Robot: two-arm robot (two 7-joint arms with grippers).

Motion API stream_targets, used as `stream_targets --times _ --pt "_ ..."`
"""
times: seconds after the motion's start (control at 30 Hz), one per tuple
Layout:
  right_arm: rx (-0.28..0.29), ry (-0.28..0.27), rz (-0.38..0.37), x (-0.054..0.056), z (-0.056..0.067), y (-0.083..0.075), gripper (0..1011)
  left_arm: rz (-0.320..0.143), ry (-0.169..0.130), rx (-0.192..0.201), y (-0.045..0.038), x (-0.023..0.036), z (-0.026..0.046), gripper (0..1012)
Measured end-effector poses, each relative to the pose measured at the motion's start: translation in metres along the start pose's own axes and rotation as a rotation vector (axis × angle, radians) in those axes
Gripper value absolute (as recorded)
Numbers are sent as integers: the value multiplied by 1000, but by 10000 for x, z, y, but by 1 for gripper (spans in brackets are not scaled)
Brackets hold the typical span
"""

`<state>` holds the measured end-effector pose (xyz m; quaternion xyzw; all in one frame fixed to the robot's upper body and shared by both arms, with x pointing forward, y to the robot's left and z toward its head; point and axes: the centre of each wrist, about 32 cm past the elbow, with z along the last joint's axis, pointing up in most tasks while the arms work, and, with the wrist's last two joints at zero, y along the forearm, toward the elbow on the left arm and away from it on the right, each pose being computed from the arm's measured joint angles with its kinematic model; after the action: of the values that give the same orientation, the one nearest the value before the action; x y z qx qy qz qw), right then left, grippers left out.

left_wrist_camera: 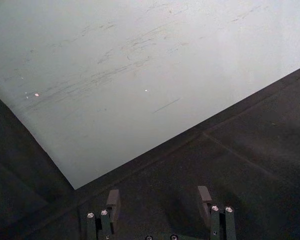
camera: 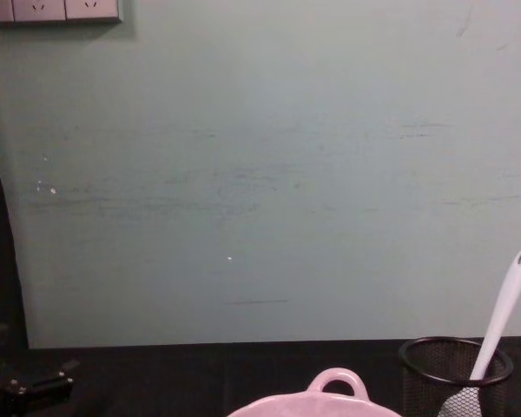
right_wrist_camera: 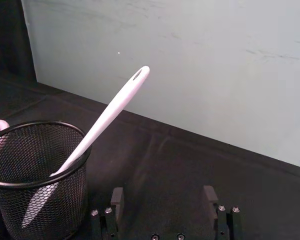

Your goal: Use the one hand to pick up the spoon and stir the clear water in the bowl.

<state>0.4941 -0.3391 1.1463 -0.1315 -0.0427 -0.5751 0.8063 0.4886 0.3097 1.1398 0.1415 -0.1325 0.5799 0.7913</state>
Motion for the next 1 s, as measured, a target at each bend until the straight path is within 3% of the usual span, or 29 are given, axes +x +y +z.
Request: stream_targets --times 1.0 --pt "13 -4 3 4 6 -3 1002 0 0 0 0 0 0 1005"
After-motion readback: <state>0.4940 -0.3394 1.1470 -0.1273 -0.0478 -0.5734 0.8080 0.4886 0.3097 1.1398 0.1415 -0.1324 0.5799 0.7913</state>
